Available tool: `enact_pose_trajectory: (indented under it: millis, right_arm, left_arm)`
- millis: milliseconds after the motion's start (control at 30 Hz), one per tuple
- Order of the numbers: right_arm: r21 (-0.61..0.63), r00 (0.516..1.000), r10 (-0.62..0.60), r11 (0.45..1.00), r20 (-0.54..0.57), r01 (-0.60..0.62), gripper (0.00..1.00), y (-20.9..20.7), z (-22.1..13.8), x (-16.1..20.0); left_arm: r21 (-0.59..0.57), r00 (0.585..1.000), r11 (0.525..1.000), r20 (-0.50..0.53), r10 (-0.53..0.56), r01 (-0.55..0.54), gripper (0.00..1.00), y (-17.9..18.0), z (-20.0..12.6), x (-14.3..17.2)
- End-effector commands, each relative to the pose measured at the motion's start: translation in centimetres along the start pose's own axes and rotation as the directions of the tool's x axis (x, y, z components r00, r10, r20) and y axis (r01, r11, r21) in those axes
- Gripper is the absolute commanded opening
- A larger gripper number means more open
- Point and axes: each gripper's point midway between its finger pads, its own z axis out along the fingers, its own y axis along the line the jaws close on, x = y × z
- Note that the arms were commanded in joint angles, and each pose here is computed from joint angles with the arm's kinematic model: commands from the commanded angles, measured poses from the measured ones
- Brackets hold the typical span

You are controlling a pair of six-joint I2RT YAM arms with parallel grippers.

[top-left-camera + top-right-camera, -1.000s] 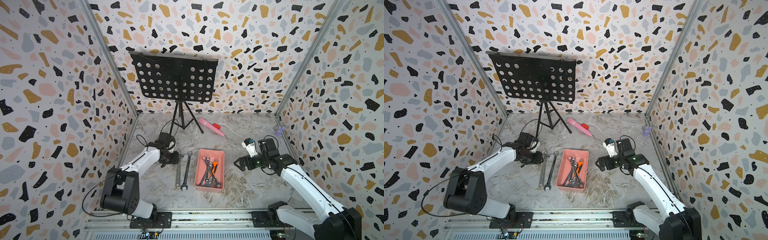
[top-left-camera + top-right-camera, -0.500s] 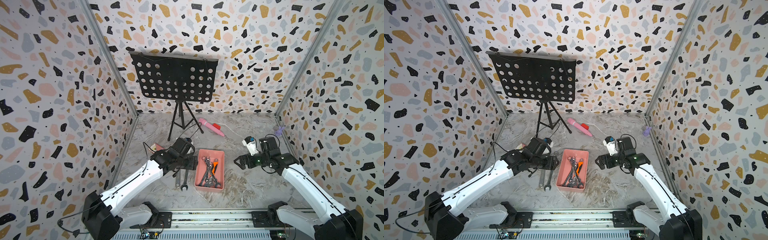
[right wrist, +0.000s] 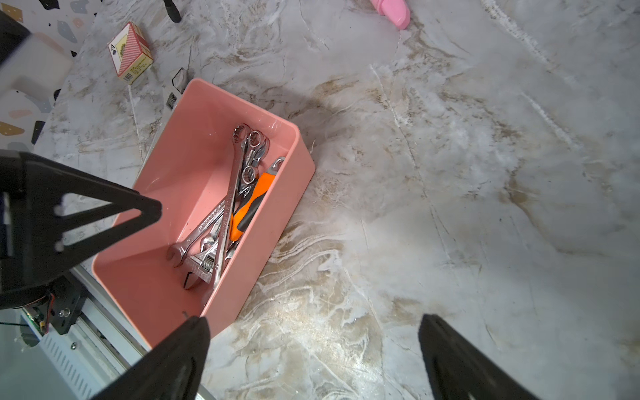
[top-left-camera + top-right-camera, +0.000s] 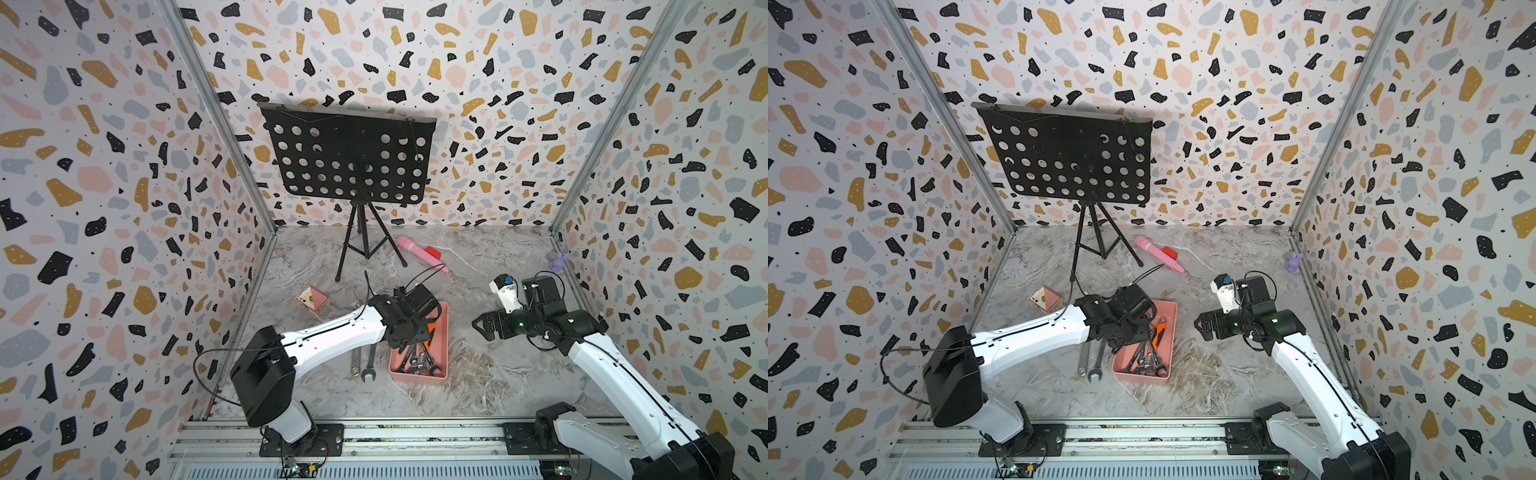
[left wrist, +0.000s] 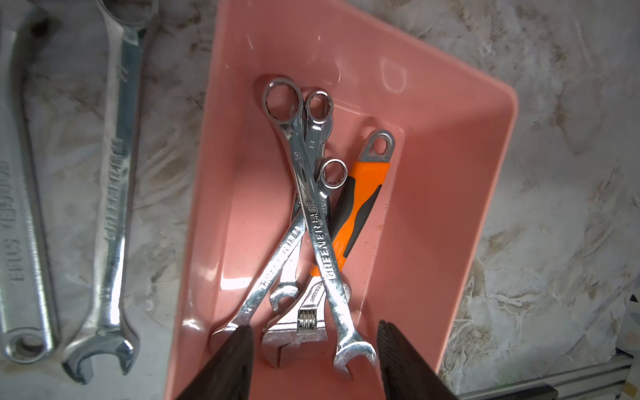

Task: Take out the wrench from the storage box
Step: Pick up the wrench from the storage box.

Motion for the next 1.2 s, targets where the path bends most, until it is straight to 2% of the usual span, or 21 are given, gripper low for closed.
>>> enact_pose_trajectory:
  millis: [0,300,733,1167]
  right_arm:
    - [0.023,1.0,-0.011,1.0,0.003,0.011,1.0,-0.1,-0.8,0.1]
    - [0.031,1.0,-0.021,0.999,-0.002,0.022,1.0,-0.3,-0.7,0.6]
    - [0.039,0.999,-0.033,0.999,-0.005,0.033,1.0,-0.5,-0.5,1.0]
    - [0.029,1.0,-0.026,0.999,-0.007,0.026,1.0,-0.5,-0.2,1.2]
  left_arm:
    - [-0.015,0.994,0.994,-0.023,-0.107,0.107,0.56,-0.7,1.3,0.6]
    - [-0.09,0.987,0.984,-0.049,-0.156,0.151,0.4,-0.1,5.2,0.9]
    - [-0.093,0.99,0.985,-0.007,-0.143,0.142,0.37,-0.4,6.3,-1.1]
    - [-0.116,0.979,0.981,-0.116,-0.168,0.154,0.27,0.6,9.6,1.2]
